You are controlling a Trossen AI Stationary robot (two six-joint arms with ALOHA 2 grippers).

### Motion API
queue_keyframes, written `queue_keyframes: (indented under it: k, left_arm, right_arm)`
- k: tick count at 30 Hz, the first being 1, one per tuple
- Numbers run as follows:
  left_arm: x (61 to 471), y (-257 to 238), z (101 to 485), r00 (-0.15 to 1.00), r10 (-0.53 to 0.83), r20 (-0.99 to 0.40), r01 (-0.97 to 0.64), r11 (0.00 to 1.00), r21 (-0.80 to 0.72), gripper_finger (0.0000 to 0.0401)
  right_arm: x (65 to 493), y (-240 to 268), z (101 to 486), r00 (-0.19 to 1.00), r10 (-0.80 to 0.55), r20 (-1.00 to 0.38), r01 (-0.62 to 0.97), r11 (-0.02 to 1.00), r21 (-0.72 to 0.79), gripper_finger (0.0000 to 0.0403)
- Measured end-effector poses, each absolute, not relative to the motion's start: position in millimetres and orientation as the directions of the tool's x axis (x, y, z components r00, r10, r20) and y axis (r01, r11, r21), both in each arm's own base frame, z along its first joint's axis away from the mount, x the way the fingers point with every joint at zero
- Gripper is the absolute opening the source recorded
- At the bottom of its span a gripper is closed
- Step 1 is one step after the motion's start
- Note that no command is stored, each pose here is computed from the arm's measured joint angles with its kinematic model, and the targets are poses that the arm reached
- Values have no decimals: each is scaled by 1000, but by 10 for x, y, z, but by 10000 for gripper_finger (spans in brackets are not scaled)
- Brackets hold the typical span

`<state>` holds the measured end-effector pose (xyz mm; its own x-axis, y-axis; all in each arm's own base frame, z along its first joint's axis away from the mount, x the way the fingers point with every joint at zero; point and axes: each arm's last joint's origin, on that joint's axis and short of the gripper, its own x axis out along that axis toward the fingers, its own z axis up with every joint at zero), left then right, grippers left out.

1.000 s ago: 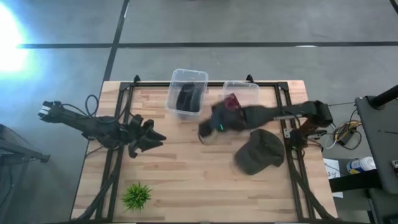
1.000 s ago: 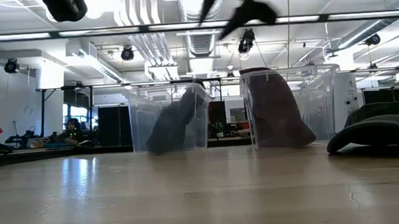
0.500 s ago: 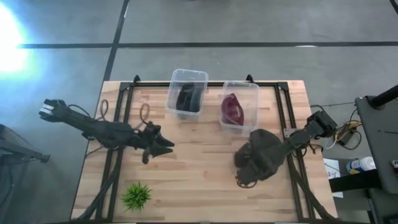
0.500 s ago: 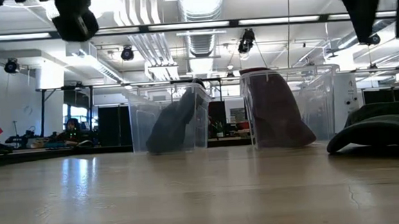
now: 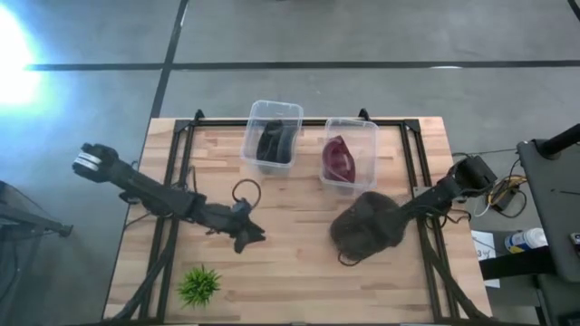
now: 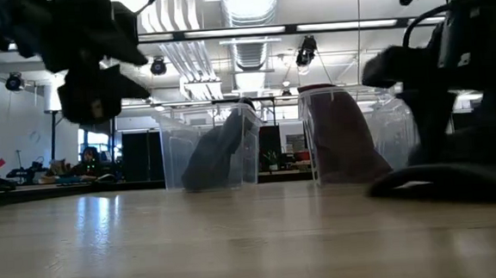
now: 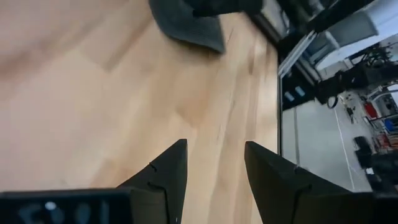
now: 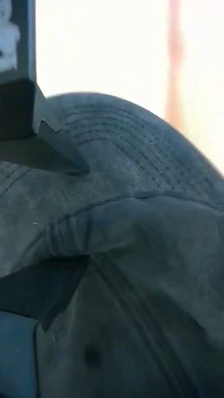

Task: Pick & Place hat
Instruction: Put the black cap into the left transparent bin

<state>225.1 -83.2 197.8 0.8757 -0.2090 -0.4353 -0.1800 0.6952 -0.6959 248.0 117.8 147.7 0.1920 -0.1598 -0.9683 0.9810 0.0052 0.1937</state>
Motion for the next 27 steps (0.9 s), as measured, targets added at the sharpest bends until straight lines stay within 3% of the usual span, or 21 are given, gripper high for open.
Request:
queue_keyframes:
  k: [3,6,13,18,22,27]
  left_arm:
    - [2234,-956,1904,853,-239,-464,-199,673,-712,154]
    - [2202,-1080,1842,839,-247,-486,-234,641,-731,154]
    - [2189,-1263,1598,818,-160,-552,-404,523,-750,154]
    - [2288,-1296,1446,831,-125,-542,-442,444,-779,154]
    - [2349,-1297,1470,870,-20,-493,-444,404,-800,154]
    - [2273,-1244,1587,882,137,-450,-467,370,-803,154]
  right_arm:
    - [2591,1227,1320,436,-69,-897,899,-12,438,213]
    - [2686,1229,1299,613,-99,-784,784,-45,619,208]
    - [2897,932,1374,665,-198,-720,723,-71,687,201]
    - [3266,770,1754,848,-195,-492,516,99,851,201]
    - [3310,807,1897,767,-191,-613,641,200,741,201]
    - [3279,908,1876,570,-214,-793,820,209,533,201]
